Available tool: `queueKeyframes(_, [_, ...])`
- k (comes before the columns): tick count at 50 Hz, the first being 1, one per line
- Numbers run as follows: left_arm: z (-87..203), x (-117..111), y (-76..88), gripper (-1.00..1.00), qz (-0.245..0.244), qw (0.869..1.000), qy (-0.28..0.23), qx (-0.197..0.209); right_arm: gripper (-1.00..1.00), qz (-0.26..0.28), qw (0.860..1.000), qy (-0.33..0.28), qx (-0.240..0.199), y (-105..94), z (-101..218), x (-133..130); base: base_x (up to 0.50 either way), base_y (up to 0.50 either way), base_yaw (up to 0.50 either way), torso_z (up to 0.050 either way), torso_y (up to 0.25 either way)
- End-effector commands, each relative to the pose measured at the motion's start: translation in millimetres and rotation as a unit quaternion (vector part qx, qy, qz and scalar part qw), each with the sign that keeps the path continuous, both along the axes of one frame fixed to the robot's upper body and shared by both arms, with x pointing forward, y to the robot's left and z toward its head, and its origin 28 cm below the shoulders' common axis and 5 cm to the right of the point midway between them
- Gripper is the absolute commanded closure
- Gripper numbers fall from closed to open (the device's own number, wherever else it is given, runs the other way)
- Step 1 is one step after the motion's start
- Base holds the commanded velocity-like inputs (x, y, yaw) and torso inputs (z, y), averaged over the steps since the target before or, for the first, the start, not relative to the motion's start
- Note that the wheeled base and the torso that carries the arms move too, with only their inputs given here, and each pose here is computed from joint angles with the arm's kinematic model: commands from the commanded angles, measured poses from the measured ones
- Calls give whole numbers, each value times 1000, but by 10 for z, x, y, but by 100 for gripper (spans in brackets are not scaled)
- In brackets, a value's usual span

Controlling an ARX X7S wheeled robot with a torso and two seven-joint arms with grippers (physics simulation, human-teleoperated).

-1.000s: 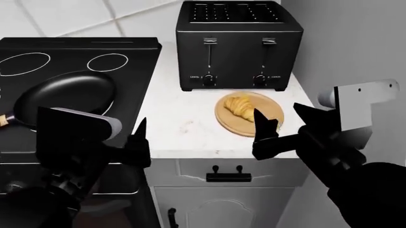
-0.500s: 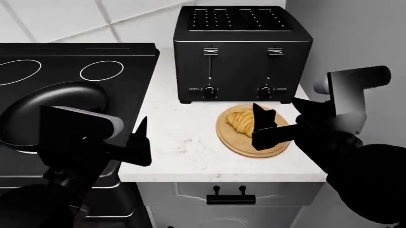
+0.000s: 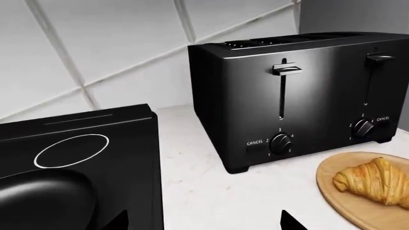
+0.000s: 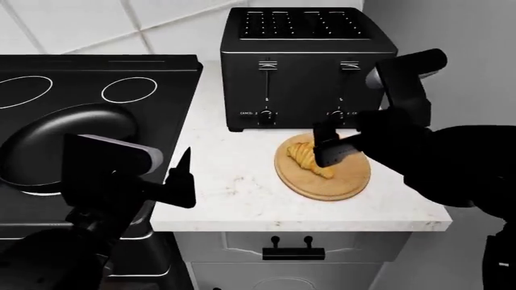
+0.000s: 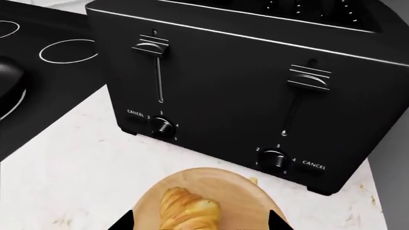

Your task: Pick the croissant and place it on the pan. Then turn on the stove to warm the croissant.

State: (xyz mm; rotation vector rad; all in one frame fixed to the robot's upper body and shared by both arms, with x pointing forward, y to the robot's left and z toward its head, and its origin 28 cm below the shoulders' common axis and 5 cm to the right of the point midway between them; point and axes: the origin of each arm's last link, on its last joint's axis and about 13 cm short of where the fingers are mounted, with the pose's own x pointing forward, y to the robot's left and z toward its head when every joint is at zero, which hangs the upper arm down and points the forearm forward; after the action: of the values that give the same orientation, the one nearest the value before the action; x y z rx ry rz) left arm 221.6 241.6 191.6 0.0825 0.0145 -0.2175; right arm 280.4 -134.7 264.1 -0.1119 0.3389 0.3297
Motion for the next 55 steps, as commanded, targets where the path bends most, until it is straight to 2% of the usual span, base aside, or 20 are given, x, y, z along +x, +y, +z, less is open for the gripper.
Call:
queueKeyframes(1, [-22,31,-8,-100,0,1000,-6,6,-100,11,999,36,-28,-35,32,202,0,0,0,0,0])
queueKeyframes(14, [-57,71,0,-100,-7,1000,-19,-2,-100,23,996,66,-53,-51,53,411,0,0,0,0,0])
queueKeyframes(29, [-113,56,54,-100,0,1000,-17,-14,-100,51,991,96,-79,46,-18,421,0,0,0,0,0])
queueKeyframes(55, [-216,110,88,-100,1,1000,-4,-31,-100,61,985,121,-107,131,-107,556,0,0,0,0,0])
